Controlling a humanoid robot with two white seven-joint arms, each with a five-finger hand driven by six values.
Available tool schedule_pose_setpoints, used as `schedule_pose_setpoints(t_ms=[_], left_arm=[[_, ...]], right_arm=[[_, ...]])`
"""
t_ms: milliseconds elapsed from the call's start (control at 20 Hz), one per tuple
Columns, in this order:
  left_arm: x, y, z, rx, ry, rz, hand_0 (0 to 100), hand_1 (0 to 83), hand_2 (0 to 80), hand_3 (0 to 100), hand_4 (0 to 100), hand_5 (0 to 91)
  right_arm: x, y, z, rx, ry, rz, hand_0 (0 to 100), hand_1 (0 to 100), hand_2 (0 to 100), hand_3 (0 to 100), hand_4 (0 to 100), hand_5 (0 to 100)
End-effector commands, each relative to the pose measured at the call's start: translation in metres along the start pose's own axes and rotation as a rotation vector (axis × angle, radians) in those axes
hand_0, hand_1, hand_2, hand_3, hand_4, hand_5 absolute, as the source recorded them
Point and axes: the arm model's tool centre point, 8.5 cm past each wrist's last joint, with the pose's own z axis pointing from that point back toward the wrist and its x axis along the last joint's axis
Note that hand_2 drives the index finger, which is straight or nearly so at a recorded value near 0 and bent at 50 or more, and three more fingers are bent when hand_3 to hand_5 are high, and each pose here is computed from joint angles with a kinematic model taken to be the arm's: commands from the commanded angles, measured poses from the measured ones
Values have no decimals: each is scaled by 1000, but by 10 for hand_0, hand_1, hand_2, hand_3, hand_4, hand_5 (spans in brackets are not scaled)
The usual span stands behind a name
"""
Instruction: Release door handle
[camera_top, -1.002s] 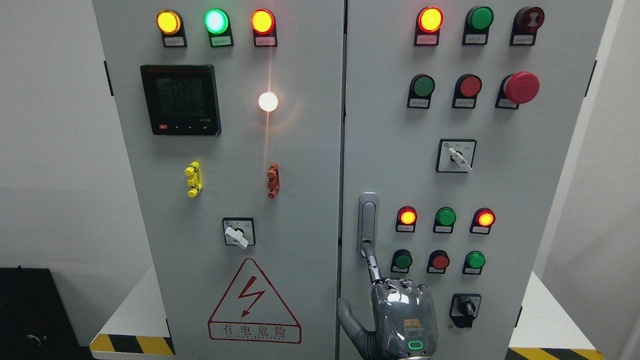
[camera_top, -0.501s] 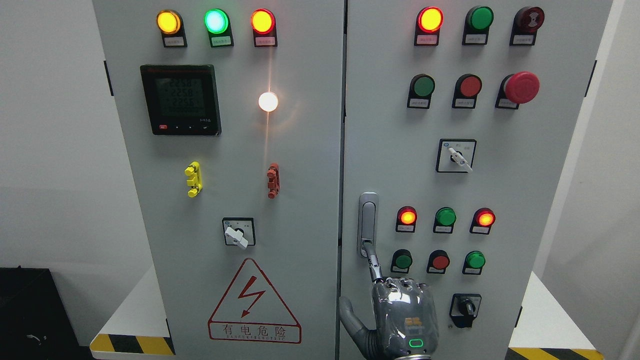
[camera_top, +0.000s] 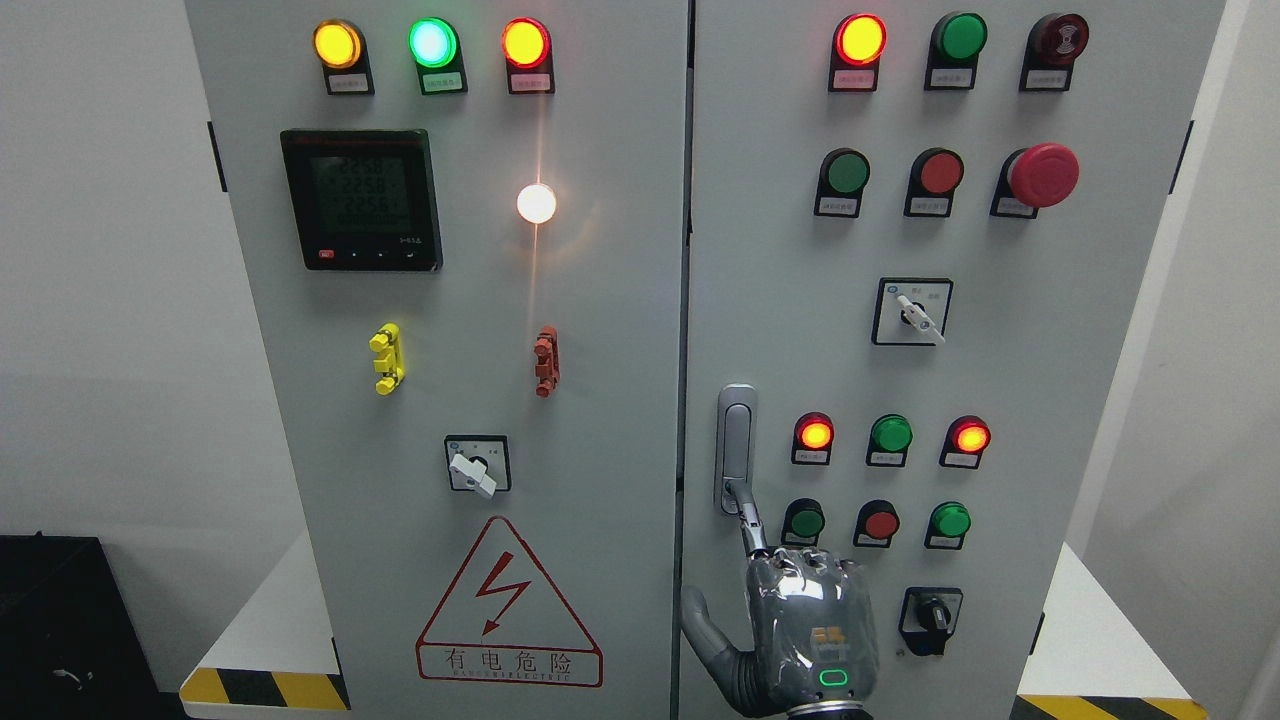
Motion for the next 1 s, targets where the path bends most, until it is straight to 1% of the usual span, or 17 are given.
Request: schedule_pose_setpoints(t_ms=[0, 952], left_arm=[[-11, 0, 1, 0, 16, 2, 120, 556, 0, 0, 0, 0], [-11, 0, 1, 0, 16, 1, 120, 556, 0, 0, 0, 0]], right_arm=[[-2, 2, 0, 7, 5, 0, 371, 285, 95, 1000, 1000, 1000], [-1, 5, 2, 17, 4, -3, 375, 285, 108, 1000, 1000, 1000]])
